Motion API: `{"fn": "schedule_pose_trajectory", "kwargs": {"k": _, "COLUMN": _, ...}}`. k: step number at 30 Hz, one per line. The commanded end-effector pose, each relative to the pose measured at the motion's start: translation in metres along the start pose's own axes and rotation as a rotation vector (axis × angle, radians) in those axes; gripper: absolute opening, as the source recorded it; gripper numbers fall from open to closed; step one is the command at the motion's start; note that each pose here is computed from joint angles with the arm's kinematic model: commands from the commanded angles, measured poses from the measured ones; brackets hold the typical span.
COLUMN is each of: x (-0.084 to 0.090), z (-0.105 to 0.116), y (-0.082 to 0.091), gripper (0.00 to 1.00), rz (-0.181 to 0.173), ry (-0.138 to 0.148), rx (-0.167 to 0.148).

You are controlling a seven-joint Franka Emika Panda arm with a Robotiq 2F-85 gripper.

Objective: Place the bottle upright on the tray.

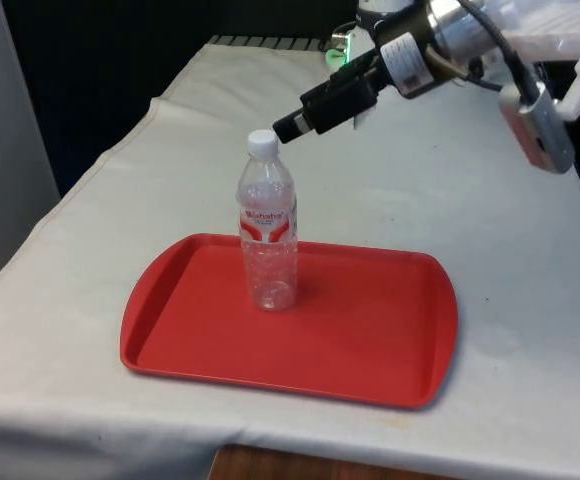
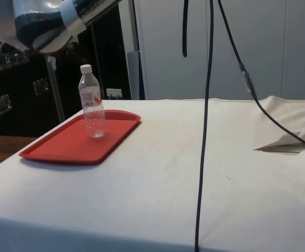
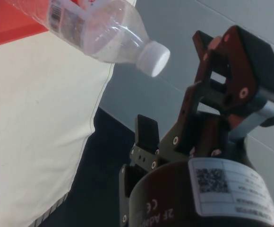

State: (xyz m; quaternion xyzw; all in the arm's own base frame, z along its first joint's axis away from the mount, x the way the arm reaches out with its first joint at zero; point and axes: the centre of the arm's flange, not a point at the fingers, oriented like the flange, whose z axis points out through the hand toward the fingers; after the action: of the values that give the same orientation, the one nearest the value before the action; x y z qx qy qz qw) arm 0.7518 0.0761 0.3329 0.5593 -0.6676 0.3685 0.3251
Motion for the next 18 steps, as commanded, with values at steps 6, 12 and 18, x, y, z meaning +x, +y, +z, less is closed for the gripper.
{"fn": "schedule_pose_trajectory", "kwargs": {"k": 6, "x": 0.015, "z": -0.01, "y": -0.001, "gripper": 1.0, "rz": 0.007, "ry": -0.024, "rx": 0.0}}
{"fn": "schedule_pose_trajectory", "kwargs": {"k": 12, "x": 0.025, "z": -0.016, "y": -0.001, "gripper": 1.0, "rz": 0.014, "ry": -0.015, "rx": 0.007}}
{"fn": "schedule_pose_trajectory", "kwargs": {"k": 18, "x": 0.043, "z": -0.027, "y": -0.002, "gripper": 1.0, "rz": 0.022, "ry": -0.036, "rx": 0.008}}
